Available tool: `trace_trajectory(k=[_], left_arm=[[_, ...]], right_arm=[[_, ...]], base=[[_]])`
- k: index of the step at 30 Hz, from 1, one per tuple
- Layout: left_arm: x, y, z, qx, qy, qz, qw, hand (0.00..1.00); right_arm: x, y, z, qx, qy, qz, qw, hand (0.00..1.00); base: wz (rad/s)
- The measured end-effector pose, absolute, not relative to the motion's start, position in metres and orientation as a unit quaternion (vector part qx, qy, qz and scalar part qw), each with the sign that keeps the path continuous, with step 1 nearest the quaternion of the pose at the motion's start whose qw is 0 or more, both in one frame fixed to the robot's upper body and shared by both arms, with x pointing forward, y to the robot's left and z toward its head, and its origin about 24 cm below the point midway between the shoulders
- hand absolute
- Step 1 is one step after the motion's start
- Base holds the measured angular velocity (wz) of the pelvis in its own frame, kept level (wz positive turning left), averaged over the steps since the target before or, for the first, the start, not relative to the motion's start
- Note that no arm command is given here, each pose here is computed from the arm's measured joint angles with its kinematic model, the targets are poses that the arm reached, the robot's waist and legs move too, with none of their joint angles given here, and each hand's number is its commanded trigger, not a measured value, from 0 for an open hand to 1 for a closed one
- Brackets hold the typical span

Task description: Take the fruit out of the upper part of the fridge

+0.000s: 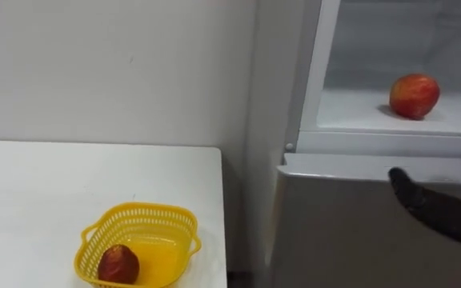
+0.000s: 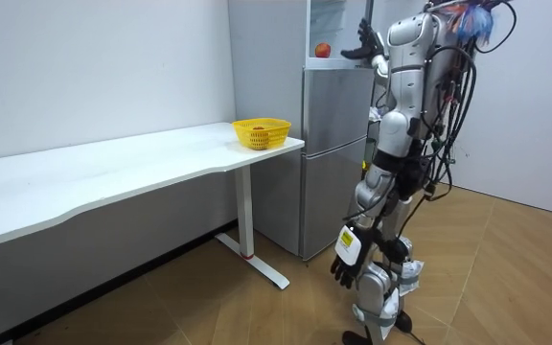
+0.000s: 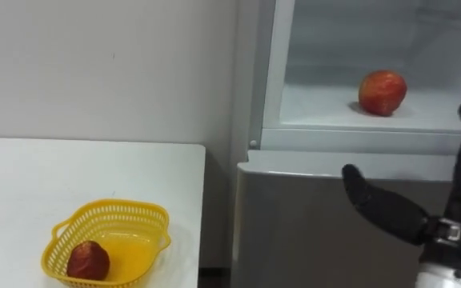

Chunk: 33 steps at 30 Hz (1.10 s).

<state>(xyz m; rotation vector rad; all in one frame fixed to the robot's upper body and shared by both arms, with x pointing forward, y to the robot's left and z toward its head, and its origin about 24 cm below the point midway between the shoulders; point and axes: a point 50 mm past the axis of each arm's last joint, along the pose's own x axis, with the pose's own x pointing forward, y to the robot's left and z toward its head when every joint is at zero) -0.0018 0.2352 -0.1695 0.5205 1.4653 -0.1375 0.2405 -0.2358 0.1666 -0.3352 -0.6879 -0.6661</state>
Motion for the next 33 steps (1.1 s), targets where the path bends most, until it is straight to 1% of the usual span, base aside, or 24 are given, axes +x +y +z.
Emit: trace_trajectory(k=[6,11,19,22,29,33], left_arm=[[0.001,0.242,-0.168,0.225,0.663,-0.046,0.713,0.0],[0.001,0.243,-0.167,0.218,0.667,-0.051,0.71,0.0],[0.0,0.245,-0.166,0.207,0.673,-0.048,0.709,0.0],[0.0,0.247,-0.165,0.201,0.673,-0.04,0.711,0.0],[-0.001,0.252,-0.163,0.195,0.67,-0.023,0.716,0.0],[-0.002,0.258,-0.161,0.197,0.673,-0.025,0.713,0.0]], right_arm=[[0.252,-0.242,0.179,-0.175,-0.339,-0.321,0.867,0.0],[0.269,-0.245,0.188,-0.155,-0.326,-0.308,0.88,0.0],[0.3,-0.272,0.197,-0.109,-0.269,-0.321,0.902,0.0],[0.308,-0.281,0.205,-0.114,-0.257,-0.329,0.901,0.0],[0.314,-0.298,0.206,-0.138,-0.227,-0.335,0.904,0.0],[0.32,-0.307,0.215,-0.131,-0.215,-0.335,0.908,0.0]], base=[[0.02],[0.03],[0.14],[0.11],[0.07],[0.02]])
